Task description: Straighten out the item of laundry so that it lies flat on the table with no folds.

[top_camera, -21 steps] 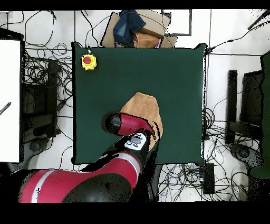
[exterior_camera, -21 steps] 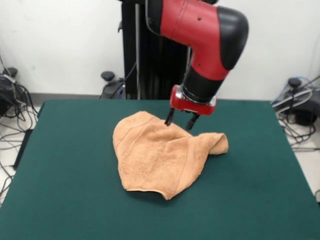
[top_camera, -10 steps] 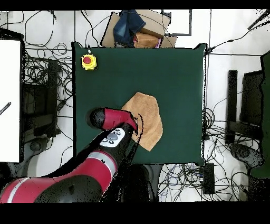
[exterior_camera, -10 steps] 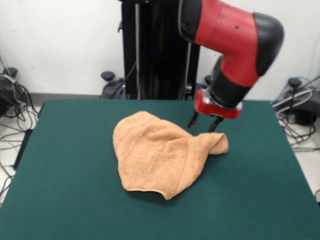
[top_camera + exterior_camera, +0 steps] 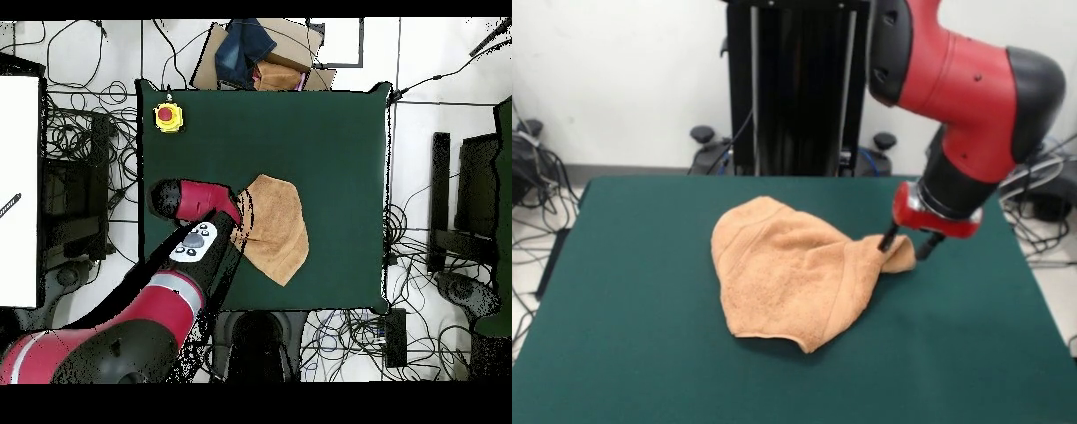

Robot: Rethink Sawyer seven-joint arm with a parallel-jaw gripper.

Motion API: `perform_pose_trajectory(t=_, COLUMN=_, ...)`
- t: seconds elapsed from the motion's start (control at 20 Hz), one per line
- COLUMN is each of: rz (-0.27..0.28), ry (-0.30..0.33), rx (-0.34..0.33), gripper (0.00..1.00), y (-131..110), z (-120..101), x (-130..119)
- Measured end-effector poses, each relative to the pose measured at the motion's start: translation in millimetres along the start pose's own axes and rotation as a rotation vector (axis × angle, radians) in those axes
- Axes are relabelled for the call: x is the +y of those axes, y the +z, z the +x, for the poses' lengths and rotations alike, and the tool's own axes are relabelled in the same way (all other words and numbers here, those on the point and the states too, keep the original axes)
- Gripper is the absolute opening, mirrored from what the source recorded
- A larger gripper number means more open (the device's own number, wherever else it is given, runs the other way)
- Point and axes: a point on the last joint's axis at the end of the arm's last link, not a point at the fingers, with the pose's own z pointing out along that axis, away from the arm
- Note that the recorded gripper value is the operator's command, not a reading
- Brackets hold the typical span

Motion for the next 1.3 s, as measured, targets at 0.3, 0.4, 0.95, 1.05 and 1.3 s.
perform_pose_trajectory(t=0.3, rz=-0.002, ry=0.030, rx=-0.025, gripper=1.00, y=11, z=-11, x=7)
perform_pose_trajectory(t=0.4, rz=0.003, ry=0.030, rx=-0.034, gripper=1.00, y=15, z=-11, x=6)
perform_pose_trajectory(t=0.95, rz=0.019, ry=0.050, rx=-0.083, gripper=1.00, y=15, z=-2, x=-7)
perform_pose_trajectory(t=1.05, rz=0.019, ry=0.058, rx=-0.081, gripper=1.00, y=10, z=4, x=-10)
perform_pose_trajectory(t=1.3, rz=0.020, ry=0.070, rx=-0.073, gripper=1.00, y=2, z=15, x=-15)
